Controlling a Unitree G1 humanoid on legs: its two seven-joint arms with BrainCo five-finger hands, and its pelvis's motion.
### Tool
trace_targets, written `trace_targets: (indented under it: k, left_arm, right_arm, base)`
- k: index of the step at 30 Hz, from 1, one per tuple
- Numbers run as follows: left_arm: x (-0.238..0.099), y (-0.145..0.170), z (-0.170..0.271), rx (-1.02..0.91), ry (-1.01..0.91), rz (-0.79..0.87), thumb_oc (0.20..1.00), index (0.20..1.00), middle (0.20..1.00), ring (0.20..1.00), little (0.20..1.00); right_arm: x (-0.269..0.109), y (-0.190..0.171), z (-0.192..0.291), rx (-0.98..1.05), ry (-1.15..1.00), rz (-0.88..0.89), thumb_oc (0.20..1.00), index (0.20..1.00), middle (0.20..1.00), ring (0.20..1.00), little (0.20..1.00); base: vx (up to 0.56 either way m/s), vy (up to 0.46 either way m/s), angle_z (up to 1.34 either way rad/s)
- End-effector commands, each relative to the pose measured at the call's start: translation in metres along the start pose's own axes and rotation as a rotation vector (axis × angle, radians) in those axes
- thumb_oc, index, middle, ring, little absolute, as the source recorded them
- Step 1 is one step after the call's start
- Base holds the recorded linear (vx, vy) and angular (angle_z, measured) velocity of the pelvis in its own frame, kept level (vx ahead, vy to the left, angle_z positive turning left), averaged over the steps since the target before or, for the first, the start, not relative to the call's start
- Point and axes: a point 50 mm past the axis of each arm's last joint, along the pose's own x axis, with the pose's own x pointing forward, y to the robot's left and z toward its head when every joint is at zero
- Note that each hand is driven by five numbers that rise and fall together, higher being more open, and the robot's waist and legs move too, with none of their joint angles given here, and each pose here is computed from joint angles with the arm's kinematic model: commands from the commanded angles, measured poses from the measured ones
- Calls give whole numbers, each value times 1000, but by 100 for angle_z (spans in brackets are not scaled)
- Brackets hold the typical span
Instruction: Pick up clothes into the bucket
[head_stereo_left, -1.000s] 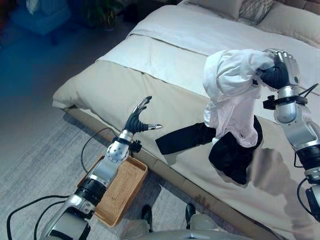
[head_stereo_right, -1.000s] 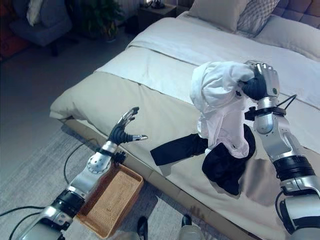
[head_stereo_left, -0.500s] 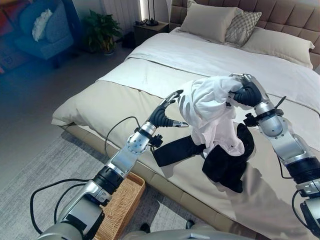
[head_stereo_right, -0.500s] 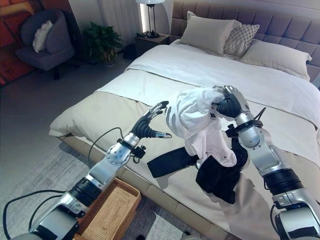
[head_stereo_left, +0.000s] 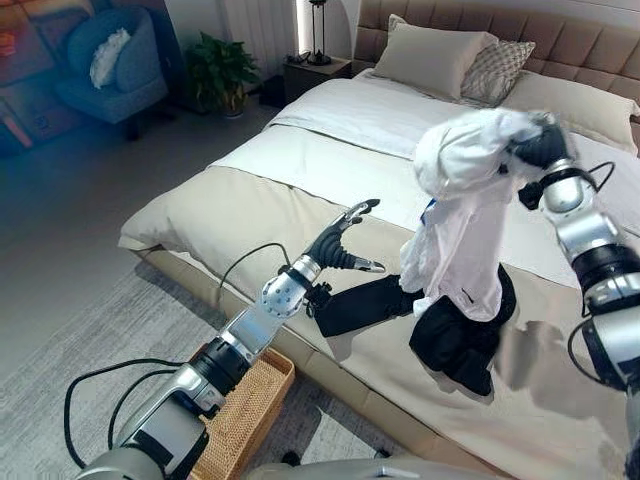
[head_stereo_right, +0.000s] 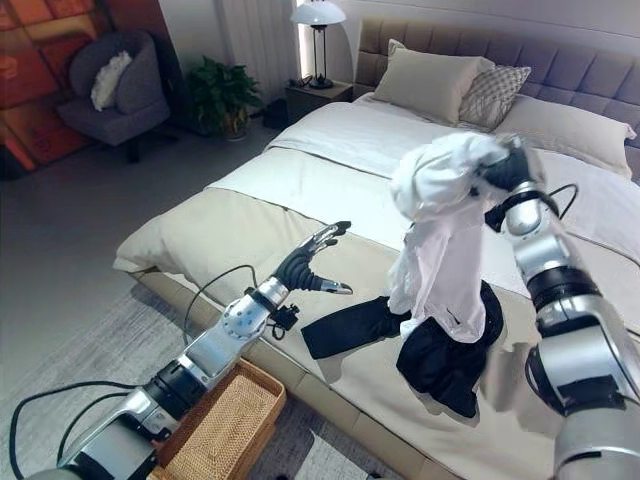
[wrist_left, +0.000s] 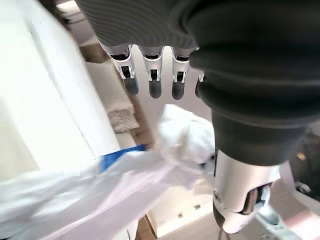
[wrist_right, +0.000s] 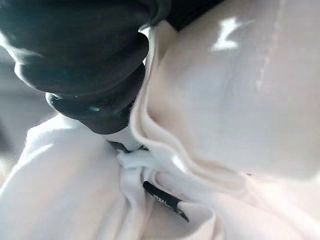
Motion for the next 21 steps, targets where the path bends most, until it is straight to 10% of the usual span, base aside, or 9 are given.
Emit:
trace_targets:
  k: [1, 2, 5, 7, 9, 21]
  left_arm:
    - [-12, 10, -12, -33, 31, 57, 1000, 1000, 1000, 1000, 1000]
    - [-21, 10, -25, -34, 87, 79, 1000, 1000, 1000, 1000, 1000]
    - [-93, -5, -106, -14, 493, 137, 1000, 1000, 1000, 1000, 1000]
    - [-112, -9, -120, -21, 584, 154, 1000, 1000, 1000, 1000, 1000]
    - [-175, -27, -156, -66, 871, 199, 1000, 1000, 1000, 1000, 1000]
    - [-294, -76, -186, -216, 1441, 271, 1000, 1000, 1000, 1000, 1000]
  right_arm:
    - [19, -58, 55, 154, -174, -282, 200, 200, 200, 200, 200]
    - [18, -58, 55, 161, -181, -295, 213, 213, 213, 213, 213]
    - [16, -66, 48, 146, -181, -311, 1000, 1000, 1000, 1000, 1000]
    - [15, -63, 47, 134, -183, -291, 805, 805, 805, 805, 805]
    - [12, -57, 35, 96, -157, -241, 200, 200, 200, 200, 200]
    - [9, -33, 16, 34, -96, -96, 200, 200, 200, 200, 200]
  base:
    - [0, 0, 0]
    - [0, 0, 0]
    - [0, 0, 0]
    - [0, 0, 0]
    - [31, -5, 4]
    - [-5, 6, 3]
